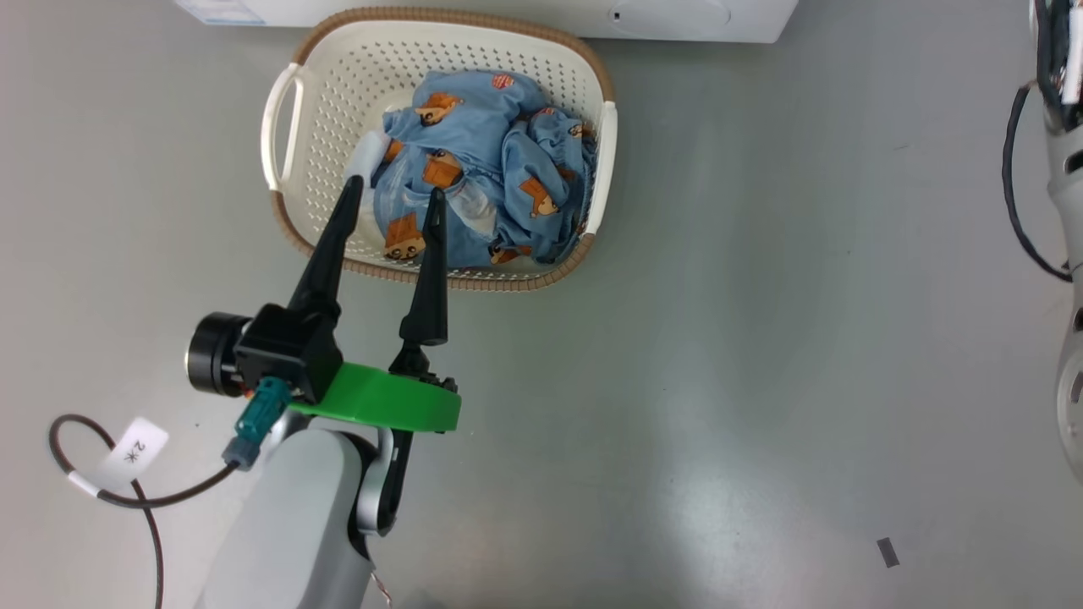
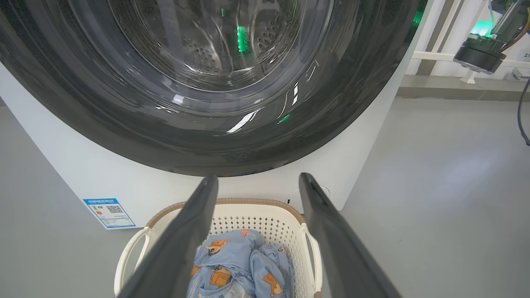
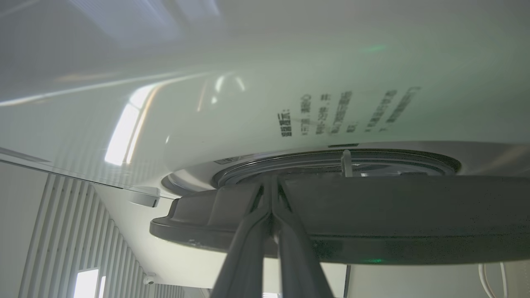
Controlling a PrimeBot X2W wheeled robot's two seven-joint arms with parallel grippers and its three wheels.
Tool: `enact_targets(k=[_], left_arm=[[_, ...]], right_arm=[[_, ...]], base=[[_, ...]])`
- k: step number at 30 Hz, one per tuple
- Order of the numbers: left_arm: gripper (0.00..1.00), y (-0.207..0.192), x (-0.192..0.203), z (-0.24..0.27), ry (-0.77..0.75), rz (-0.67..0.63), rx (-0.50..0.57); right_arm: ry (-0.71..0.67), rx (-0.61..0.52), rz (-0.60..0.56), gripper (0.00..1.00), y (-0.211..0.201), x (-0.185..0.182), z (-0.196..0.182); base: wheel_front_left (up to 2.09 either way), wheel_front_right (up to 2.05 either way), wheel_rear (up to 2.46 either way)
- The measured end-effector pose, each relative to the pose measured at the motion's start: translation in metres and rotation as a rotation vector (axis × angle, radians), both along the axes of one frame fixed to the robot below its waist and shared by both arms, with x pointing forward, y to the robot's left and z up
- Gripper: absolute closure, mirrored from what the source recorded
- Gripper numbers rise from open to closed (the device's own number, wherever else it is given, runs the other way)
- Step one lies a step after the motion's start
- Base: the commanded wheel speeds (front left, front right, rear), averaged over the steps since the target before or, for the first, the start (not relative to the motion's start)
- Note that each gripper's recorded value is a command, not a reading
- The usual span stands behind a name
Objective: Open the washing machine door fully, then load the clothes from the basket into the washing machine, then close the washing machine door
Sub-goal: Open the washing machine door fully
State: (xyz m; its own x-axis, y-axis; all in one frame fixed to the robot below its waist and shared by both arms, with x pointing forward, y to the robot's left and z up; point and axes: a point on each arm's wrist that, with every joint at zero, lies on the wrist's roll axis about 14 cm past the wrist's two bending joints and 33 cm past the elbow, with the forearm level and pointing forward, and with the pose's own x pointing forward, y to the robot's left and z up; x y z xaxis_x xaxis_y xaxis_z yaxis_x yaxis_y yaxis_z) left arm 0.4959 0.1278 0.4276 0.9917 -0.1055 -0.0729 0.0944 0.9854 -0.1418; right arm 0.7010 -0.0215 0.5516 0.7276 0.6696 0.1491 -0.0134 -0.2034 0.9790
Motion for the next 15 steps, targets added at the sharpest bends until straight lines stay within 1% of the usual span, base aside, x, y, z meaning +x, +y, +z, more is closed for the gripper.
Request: enact_targets(k=[6,15], left_arm=[[0.0,0.003,-0.001,-0.004,0.011,0.01,0.003],[0.0,0.004,-0.001,-0.009,0.023,0.014,0.008]], right_arm=[[-0.008,-0.023,0.035,1.0,0.014,0.007,0.005],[0.028,-0.092,0.06,1.0,0.022,0.013,-0.01]], base=[[0.0,0.0,0.0],[0.0,0.0,0.0]])
